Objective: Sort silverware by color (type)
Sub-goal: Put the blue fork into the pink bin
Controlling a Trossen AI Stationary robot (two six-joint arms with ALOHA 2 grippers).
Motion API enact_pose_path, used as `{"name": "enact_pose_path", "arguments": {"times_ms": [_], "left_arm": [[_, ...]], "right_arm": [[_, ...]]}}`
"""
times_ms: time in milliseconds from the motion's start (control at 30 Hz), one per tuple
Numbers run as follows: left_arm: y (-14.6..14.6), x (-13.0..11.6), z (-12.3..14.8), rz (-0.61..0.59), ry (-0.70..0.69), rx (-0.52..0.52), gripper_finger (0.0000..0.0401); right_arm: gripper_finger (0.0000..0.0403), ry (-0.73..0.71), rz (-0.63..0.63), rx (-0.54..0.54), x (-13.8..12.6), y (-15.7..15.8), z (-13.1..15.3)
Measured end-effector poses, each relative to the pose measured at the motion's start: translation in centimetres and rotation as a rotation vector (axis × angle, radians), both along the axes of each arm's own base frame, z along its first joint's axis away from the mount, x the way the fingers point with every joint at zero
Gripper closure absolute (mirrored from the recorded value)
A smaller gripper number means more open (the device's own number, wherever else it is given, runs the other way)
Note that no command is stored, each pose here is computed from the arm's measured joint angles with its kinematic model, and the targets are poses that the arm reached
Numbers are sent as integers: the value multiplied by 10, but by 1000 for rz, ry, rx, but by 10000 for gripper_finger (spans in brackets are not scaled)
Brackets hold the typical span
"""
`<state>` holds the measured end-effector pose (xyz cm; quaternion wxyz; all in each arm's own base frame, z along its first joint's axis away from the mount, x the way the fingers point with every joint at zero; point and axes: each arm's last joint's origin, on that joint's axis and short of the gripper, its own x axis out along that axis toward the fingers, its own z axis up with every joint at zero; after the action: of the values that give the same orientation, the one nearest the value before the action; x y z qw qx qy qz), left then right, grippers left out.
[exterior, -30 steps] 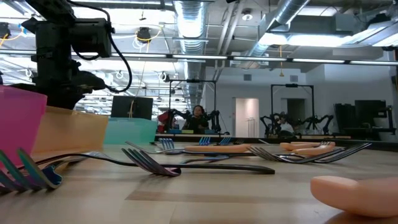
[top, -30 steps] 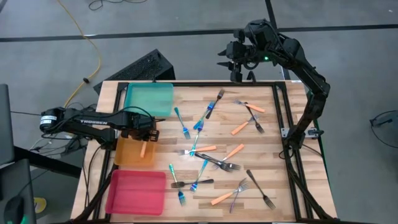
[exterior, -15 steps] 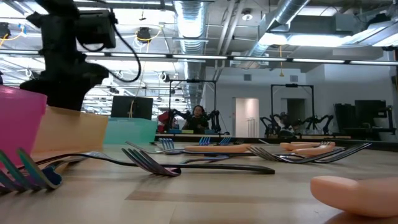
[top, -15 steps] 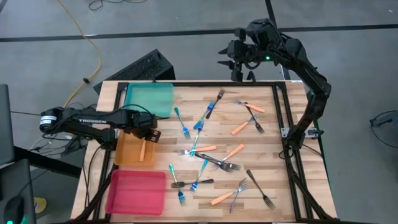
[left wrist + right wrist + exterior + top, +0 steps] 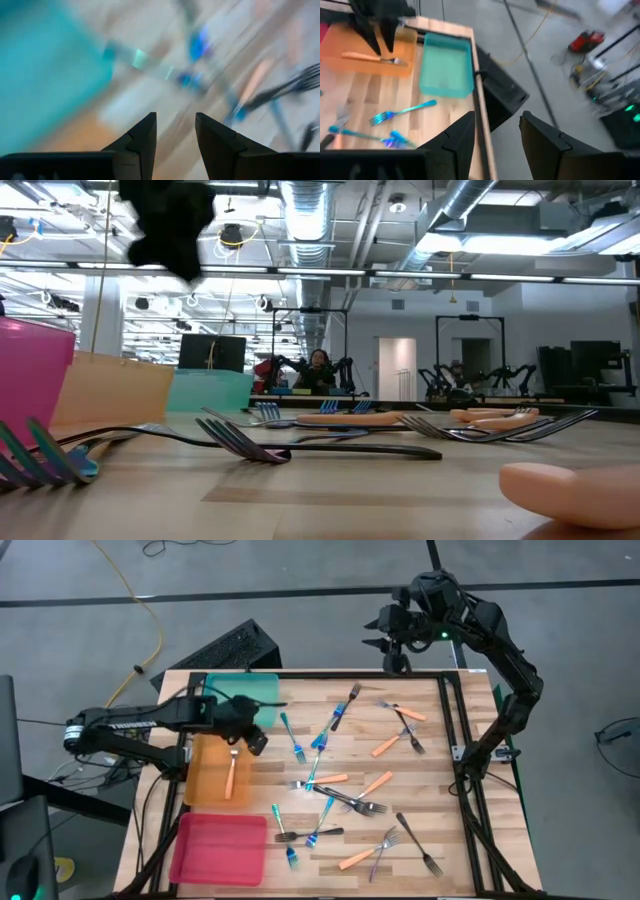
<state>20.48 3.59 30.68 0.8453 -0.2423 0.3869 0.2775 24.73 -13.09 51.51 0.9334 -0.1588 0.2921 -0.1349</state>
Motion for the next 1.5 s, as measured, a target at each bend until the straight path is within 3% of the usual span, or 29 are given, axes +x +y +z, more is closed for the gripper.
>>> {"name": "enact_pose_path", "arguments": {"times_ms": [133, 233, 333, 433, 567, 867, 1100, 1500], "left_arm": [[-8, 16, 33, -225, -178, 205, 282], [-16, 22, 45, -330, -255, 325, 282], [-24, 24, 46, -407, -250, 392, 282], [-33, 26, 46, -457, -254, 406, 282], [-48, 28, 50, -507, -318, 409, 282], [-77, 28, 57, -571, -409, 437, 282], [-92, 30, 50, -608, -495, 457, 282], [-96, 32, 38, -603, -522, 432, 282]], "right_arm": [[227, 71, -26, 83, -3, -1, -11], [227, 161, -7, 212, 1, -2, -32], [227, 262, 80, 344, 11, 1, -62], [228, 347, 169, 375, 24, 9, -96], [234, 347, 264, 333, 46, 22, -146], [239, 240, 568, 59, 91, 63, -249], [239, 220, 673, -48, 122, 72, -284], [239, 335, 789, -61, 160, 69, -339]]}}
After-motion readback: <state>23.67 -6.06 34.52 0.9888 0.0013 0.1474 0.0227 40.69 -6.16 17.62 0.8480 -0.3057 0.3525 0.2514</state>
